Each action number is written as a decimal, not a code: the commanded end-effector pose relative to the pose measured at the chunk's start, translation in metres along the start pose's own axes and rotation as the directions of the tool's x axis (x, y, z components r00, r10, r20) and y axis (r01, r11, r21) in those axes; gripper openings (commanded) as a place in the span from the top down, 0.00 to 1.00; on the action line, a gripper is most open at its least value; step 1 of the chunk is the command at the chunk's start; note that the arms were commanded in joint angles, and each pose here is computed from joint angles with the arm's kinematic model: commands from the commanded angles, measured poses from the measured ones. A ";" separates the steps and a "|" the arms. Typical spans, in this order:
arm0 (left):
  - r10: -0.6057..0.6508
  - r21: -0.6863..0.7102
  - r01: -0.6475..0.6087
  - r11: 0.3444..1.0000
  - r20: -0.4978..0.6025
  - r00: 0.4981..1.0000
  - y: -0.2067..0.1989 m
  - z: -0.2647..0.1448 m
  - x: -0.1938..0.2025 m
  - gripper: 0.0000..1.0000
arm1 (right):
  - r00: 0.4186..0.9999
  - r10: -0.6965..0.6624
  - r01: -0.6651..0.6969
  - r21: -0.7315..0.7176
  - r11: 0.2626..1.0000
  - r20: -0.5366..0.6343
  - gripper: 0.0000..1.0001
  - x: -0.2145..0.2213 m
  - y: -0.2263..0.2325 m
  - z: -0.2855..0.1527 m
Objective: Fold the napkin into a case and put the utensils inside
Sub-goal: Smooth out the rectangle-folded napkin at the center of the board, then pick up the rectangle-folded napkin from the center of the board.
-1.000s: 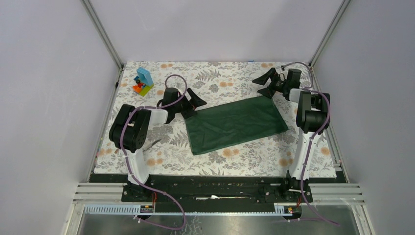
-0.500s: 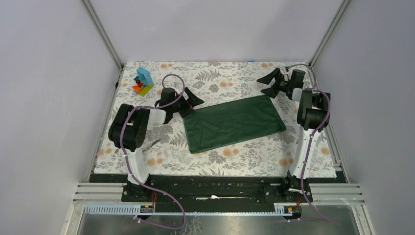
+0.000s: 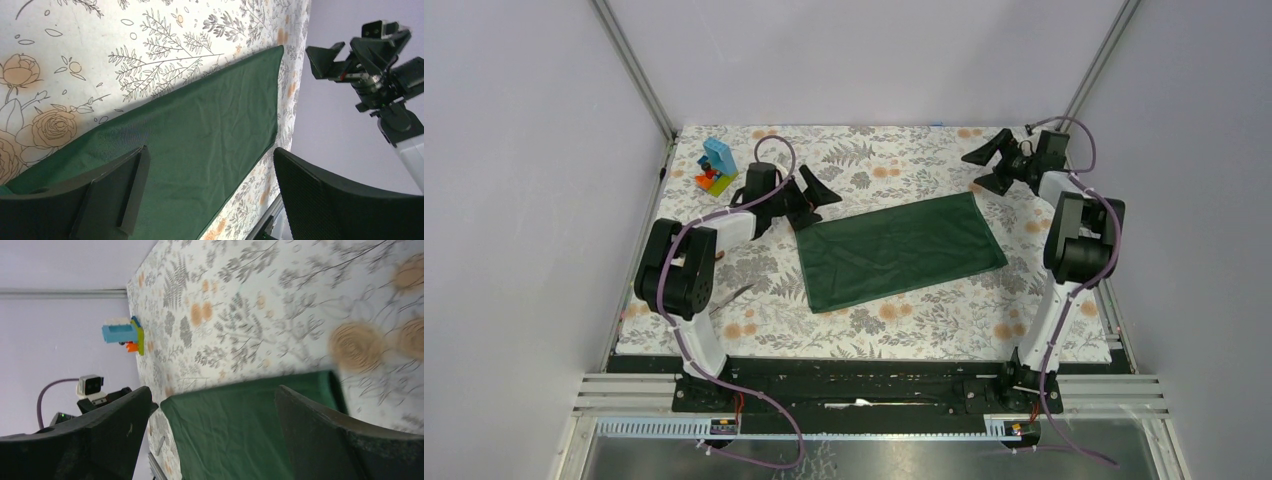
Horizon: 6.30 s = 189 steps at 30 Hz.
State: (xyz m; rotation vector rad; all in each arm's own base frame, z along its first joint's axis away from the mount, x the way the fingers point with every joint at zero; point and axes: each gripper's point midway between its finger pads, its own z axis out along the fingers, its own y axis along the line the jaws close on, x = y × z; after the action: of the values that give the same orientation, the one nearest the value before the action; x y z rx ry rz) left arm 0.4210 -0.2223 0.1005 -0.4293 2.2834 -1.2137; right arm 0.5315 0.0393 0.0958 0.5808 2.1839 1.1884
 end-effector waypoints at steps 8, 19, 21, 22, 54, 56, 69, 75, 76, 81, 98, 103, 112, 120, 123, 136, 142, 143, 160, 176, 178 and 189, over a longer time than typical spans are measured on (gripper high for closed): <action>-0.003 -0.080 0.007 0.997 0.045 0.999 0.034 -0.009 -0.017 0.02 | 0.997 -0.045 0.050 0.068 0.996 -0.070 0.02 0.037 0.000 -0.021; -0.099 -0.234 0.102 0.967 0.026 0.995 0.100 0.012 -0.011 0.02 | 0.996 -0.070 0.015 0.626 0.780 0.063 0.00 0.052 -0.086 -0.090; -0.115 -0.244 0.119 0.963 0.030 0.993 0.106 0.014 -0.013 0.02 | 0.993 -0.077 -0.001 0.657 0.754 0.089 0.00 0.060 -0.089 -0.104; -0.116 -0.250 0.118 0.961 0.023 0.993 0.108 0.015 -0.014 0.02 | 0.993 -0.076 -0.002 0.659 0.752 0.089 0.00 0.067 -0.089 -0.107; 0.410 -0.263 -0.409 0.874 -0.051 0.910 0.008 -0.113 0.001 0.01 | 0.969 -0.135 0.246 0.806 0.538 -0.206 0.70 0.147 -0.097 -0.146; 0.415 -0.259 -0.412 0.874 -0.046 0.909 0.009 -0.114 0.003 0.01 | 0.969 -0.118 0.247 0.804 0.540 -0.219 0.68 0.151 -0.101 -0.143; 0.396 -0.230 -0.400 0.887 -0.067 0.916 0.014 -0.109 0.014 0.01 | 0.964 -0.087 0.257 0.790 0.556 -0.252 0.60 0.163 -0.110 -0.136; 0.395 -0.228 -0.400 0.888 -0.069 0.916 0.014 -0.108 0.014 0.01 | 0.962 -0.089 0.262 0.787 0.559 -0.257 0.62 0.163 -0.110 -0.132; 0.394 -0.228 -0.400 0.888 -0.071 0.916 0.014 -0.108 0.015 0.01 | 0.962 -0.090 0.262 0.786 0.560 -0.257 0.65 0.163 -0.109 -0.132; 0.394 -0.225 -0.400 0.888 -0.073 0.916 0.014 -0.108 0.015 0.01 | 0.963 -0.103 0.262 0.790 0.554 -0.247 0.76 0.158 -0.104 -0.135; 0.392 -0.212 -0.400 0.892 -0.080 0.916 0.012 -0.107 0.018 0.01 | 0.963 -0.125 0.268 0.778 0.568 -0.240 0.65 0.156 -0.091 -0.139; 0.391 -0.208 -0.399 0.893 -0.081 0.917 0.012 -0.107 0.018 0.01 | 0.962 -0.132 0.270 0.774 0.572 -0.238 0.73 0.155 -0.089 -0.139; 0.389 -0.203 -0.398 0.894 -0.084 0.917 0.012 -0.107 0.019 0.01 | 0.959 -0.114 0.276 0.774 0.569 -0.258 0.64 0.161 -0.098 -0.133; 0.387 -0.199 -0.397 0.896 -0.089 0.918 0.012 -0.106 0.020 0.01 | 0.959 -0.108 0.275 0.775 0.569 -0.260 0.61 0.162 -0.101 -0.131; 0.388 -0.199 -0.398 0.896 -0.088 0.917 0.012 -0.106 0.020 0.01 | 0.958 -0.104 0.277 0.775 0.568 -0.266 0.61 0.164 -0.103 -0.130; 0.386 -0.195 -0.397 0.897 -0.092 0.918 0.012 -0.106 0.021 0.01 | 0.957 -0.103 0.281 0.773 0.569 -0.272 0.73 0.163 -0.103 -0.127; 0.384 -0.196 -0.395 0.898 -0.092 0.919 0.012 -0.105 0.020 0.01 | 0.959 -0.133 0.281 0.777 0.564 -0.250 0.80 0.153 -0.088 -0.137; 0.384 -0.195 -0.395 0.898 -0.092 0.919 0.012 -0.105 0.021 0.01 | 0.959 -0.137 0.281 0.780 0.559 -0.247 0.81 0.152 -0.086 -0.139; 0.333 -0.145 -0.354 0.924 -0.152 0.931 0.003 -0.098 0.051 0.01 | 0.960 -0.157 0.279 0.840 0.465 -0.232 0.86 0.137 -0.104 -0.142; 0.215 -0.140 -0.244 0.960 -0.193 0.957 0.023 -0.088 0.128 0.31 | 0.959 -0.159 0.282 0.862 0.421 -0.235 0.66 0.135 -0.109 -0.148; 0.223 -0.126 -0.248 0.961 -0.184 0.957 0.013 -0.088 0.128 0.35 | 0.947 -0.196 0.313 0.869 0.383 -0.254 0.62 0.136 -0.100 -0.152; 0.185 -0.150 -0.217 0.964 -0.202 0.962 0.033 -0.068 0.138 0.39 | 0.932 -0.236 0.361 0.697 0.620 -0.274 0.27 0.157 -0.059 -0.102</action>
State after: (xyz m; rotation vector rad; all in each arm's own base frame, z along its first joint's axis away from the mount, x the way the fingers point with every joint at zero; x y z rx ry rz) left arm 0.2534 -0.2220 0.0738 -0.1184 2.5687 -0.9924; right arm 0.3200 0.0182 0.0410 0.4069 2.7933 -0.1398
